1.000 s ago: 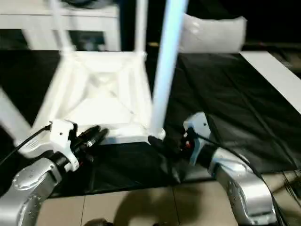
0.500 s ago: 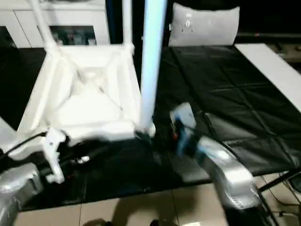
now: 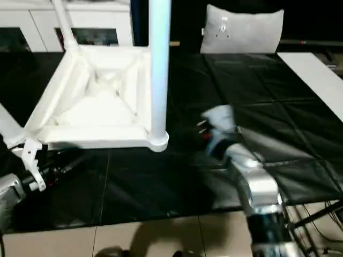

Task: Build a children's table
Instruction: Rotate table base

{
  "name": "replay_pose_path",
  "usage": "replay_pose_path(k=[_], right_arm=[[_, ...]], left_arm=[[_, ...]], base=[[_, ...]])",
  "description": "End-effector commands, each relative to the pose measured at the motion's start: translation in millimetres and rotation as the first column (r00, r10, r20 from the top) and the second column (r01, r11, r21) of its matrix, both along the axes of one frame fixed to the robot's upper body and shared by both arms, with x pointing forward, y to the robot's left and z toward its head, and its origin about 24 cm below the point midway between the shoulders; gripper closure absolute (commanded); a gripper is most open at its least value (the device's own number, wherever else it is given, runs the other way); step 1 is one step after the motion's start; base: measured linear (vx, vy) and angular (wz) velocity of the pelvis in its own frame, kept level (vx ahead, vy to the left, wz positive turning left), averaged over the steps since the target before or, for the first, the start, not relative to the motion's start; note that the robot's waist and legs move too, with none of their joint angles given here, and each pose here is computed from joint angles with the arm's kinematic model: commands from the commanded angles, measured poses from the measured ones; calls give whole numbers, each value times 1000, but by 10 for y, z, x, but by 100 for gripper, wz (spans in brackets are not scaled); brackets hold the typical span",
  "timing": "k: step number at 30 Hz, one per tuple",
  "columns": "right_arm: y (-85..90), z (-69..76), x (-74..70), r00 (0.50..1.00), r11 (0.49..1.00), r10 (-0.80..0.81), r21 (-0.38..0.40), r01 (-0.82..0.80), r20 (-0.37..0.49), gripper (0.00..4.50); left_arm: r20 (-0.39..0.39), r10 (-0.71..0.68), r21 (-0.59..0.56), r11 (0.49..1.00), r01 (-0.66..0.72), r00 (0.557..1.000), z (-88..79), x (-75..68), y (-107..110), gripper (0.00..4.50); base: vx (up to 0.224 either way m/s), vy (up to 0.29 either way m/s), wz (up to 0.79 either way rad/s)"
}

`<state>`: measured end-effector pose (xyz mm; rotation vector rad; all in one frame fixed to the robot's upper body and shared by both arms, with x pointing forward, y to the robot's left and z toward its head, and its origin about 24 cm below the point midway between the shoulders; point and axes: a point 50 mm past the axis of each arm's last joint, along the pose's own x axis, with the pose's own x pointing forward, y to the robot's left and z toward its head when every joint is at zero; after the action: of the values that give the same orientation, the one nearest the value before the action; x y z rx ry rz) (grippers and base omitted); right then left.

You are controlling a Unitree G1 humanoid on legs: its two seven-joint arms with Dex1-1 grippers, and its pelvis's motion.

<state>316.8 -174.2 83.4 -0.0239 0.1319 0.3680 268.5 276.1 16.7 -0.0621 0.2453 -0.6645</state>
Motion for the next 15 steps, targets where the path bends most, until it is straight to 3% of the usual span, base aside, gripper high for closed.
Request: replay_pose_path(k=[1, 7, 13, 14, 15], right_arm=[[-169, 26, 54, 992, 992, -123, -23, 123, 30, 0], [-310, 22, 69, 979, 979, -198, -45, 200, 44, 0], [-232, -27, 28, 988, 989, -148, -27, 149, 35, 0], [-159, 10, 16, 994, 996, -91, 2, 91, 64, 0], [-119, 34, 14, 996, 998, -56, 14, 55, 72, 0]], left_arm=[[26, 27, 5, 1000, -27, 999, 11, 30, 69, 53], [71, -42, 9, 999, 42, 997, 14, 84, -21, 11], [160, -112, 7, 994, 112, 981, 150, 81, -162, 3], [277, -174, -18, 982, 186, 945, 637, -60, -490, 3], [293, -189, -23, 979, 205, 937, 786, -97, -583, 3]], base=[[0, 0, 0], [0, 0, 0], [0, 0, 0], [0, 0, 0], [0, 0, 0]])
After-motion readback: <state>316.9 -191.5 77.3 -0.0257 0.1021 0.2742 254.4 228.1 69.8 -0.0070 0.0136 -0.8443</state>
